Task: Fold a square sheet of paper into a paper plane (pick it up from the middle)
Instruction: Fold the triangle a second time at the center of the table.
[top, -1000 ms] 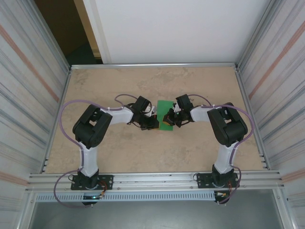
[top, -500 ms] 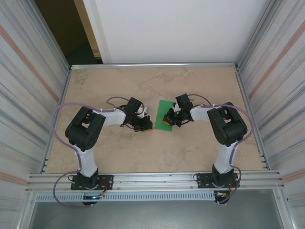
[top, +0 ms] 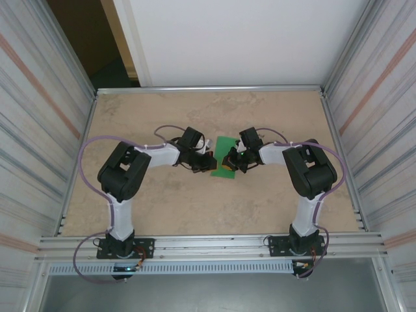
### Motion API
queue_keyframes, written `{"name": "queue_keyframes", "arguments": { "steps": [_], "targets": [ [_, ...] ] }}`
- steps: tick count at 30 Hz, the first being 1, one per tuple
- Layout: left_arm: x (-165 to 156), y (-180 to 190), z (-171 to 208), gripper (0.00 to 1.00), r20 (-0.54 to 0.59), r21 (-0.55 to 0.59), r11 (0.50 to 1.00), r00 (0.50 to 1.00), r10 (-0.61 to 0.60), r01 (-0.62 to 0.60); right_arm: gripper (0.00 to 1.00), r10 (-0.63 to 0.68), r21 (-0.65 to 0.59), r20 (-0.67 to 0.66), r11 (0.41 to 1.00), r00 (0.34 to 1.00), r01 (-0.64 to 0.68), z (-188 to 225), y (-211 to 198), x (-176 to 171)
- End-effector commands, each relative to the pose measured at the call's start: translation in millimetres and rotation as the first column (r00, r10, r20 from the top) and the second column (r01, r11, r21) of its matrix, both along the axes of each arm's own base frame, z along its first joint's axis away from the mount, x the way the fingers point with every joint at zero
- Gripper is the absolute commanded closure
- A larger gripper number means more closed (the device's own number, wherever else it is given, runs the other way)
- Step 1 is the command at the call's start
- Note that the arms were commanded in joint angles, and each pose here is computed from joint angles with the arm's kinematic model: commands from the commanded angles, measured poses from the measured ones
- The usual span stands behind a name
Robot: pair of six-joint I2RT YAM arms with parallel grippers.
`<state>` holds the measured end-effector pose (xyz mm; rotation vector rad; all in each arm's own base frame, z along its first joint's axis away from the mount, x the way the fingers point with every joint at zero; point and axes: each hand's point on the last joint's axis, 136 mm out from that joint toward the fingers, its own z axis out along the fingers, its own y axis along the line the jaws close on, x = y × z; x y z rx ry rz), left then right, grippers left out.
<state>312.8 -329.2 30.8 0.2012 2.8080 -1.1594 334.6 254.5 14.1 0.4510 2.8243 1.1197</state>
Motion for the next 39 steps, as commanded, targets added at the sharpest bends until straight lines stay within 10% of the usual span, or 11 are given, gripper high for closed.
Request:
{"name": "queue_keyframes", "arguments": {
  "steps": [1, 20, 30, 39],
  "targets": [
    [-10.8, 15.2, -21.3, 1.0, -0.057, 0.093, 0.996, 0.998, 0.011, -0.005, 0.95, -0.031, -0.151, -0.122, 0.988, 0.992, 0.012, -39.3, -27.1, -23.5],
    [-25.7, 32.7, -38.7, 1.0, -0.13, 0.171, 0.985, 0.991, 0.037, -0.015, 0.84, -0.149, -0.145, 0.062, 0.977, 0.987, 0.157, 11.4, -97.8, 41.0],
    [11.3, -4.7, 39.1, 0.86, 0.017, -0.047, 0.998, 0.999, 0.037, -0.037, 0.6, -0.173, -0.075, 0.069, 0.981, 0.983, 0.178, 43.5, -65.7, 5.4],
    [37.9, -6.7, 17.5, 0.81, 0.051, 0.007, 0.998, 0.997, 0.056, -0.056, 0.57, -0.174, 0.003, 0.022, 0.985, 0.985, 0.174, 38.8, -30.8, -0.7]
  ]
}}
